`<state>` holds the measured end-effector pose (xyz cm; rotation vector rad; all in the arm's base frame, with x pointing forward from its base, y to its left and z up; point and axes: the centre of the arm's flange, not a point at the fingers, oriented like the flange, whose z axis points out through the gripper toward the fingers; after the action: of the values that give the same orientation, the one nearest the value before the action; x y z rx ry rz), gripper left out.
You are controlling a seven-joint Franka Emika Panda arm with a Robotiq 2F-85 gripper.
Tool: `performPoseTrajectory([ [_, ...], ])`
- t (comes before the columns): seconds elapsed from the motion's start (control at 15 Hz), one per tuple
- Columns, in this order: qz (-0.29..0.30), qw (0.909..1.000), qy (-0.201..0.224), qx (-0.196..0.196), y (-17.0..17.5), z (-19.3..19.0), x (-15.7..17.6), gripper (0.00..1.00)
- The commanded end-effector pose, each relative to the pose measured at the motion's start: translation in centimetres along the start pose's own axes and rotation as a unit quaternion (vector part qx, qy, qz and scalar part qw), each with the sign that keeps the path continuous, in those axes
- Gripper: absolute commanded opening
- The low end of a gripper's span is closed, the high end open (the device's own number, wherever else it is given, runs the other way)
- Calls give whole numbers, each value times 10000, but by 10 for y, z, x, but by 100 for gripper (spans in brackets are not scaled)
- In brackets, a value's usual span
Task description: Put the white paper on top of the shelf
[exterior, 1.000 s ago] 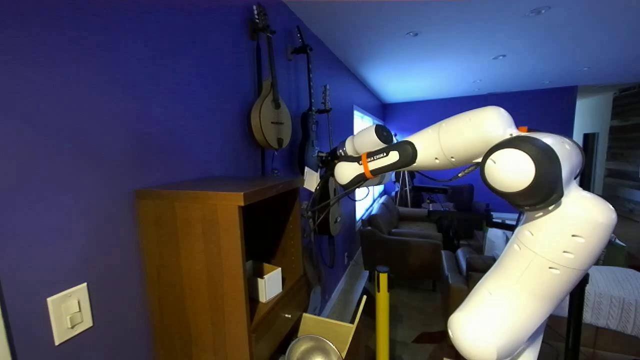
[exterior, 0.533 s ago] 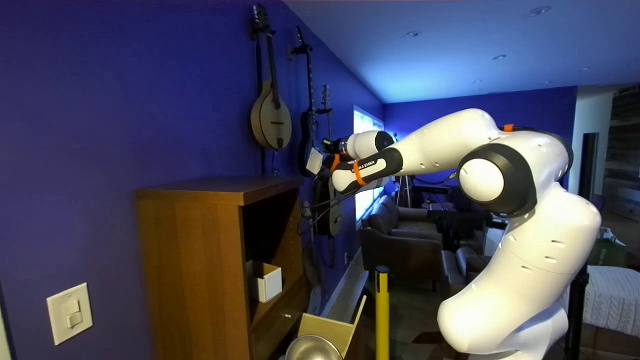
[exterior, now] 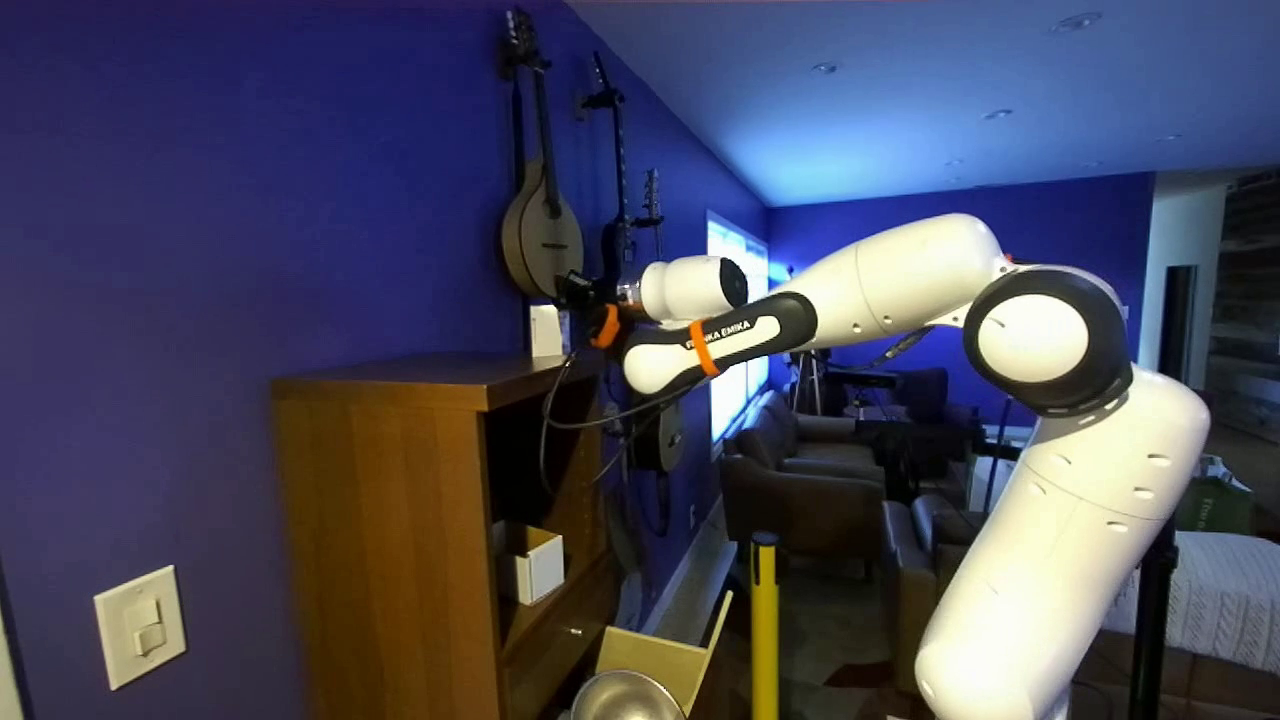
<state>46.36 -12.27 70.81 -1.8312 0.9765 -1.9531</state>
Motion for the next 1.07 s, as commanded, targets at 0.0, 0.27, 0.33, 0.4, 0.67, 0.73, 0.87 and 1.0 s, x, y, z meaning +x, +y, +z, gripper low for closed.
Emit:
performPoseTrajectory([
  [0.0, 265, 9951, -588, 745, 7, -15, 17, 0],
  [0.27, 501, 9871, -1098, 1052, -11, -21, -2, 26],
  [0.33, 528, 9858, -1162, 1089, -8, -23, -4, 27],
  [0.4, 556, 9846, -1210, 1129, -5, -25, -3, 33],
  [0.67, 451, 9931, -685, 836, 23, -29, 18, 60],
  [0.73, 422, 9950, -505, 753, 33, -33, 30, 68],
  [0.87, 388, 9980, -80, 499, 51, -38, 54, 81],
  [1.0, 244, 9995, 223, 3, 71, -42, 73, 95],
])
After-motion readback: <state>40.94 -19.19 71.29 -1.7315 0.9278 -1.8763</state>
